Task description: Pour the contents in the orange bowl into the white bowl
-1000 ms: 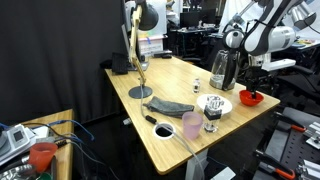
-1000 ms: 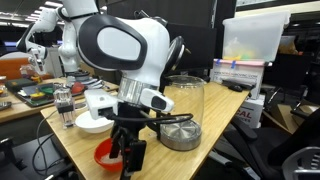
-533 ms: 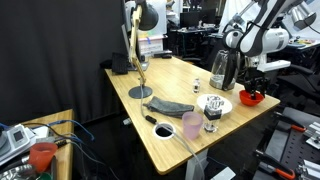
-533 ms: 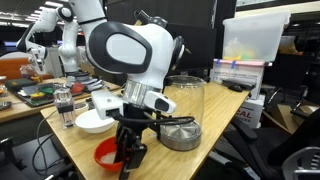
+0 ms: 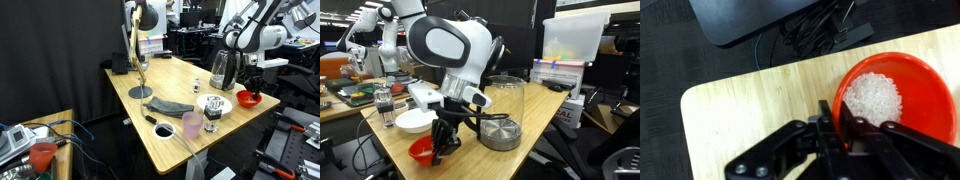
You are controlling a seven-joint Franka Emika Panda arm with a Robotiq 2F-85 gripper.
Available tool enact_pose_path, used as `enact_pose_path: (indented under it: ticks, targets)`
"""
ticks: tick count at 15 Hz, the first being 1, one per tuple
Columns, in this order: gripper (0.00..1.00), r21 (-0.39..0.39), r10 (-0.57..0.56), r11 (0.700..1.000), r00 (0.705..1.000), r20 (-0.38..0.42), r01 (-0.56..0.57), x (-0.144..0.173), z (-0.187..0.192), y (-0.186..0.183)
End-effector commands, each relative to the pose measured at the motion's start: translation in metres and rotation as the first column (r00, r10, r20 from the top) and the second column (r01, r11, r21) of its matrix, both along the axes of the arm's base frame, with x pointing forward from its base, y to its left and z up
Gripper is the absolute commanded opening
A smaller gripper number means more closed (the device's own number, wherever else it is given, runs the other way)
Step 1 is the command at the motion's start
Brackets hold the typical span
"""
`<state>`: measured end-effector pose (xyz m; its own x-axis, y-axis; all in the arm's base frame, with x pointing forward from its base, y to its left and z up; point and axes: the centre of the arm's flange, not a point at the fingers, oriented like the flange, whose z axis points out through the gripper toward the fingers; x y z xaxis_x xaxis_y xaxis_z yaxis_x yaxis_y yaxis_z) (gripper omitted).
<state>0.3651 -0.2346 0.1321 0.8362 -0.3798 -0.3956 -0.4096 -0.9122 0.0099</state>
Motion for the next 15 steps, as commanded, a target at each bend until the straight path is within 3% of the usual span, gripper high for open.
enact_pose_path:
  ticks: [1, 8, 12, 15]
  targets:
    - [0.02, 0.057, 0.020, 0.998, 1.000, 0.009, -0.021, -0.001, 0.012, 0.003]
    - [0.02, 0.094, 0.035, 0.995, 0.999, 0.026, -0.037, -0.003, 0.028, 0.007]
    - [0.02, 0.010, 0.049, 0.999, 0.996, 0.076, -0.050, -0.003, 0.061, 0.014]
    - [0.02, -0.073, 0.120, 0.991, 0.987, 0.105, -0.113, -0.005, 0.093, 0.033]
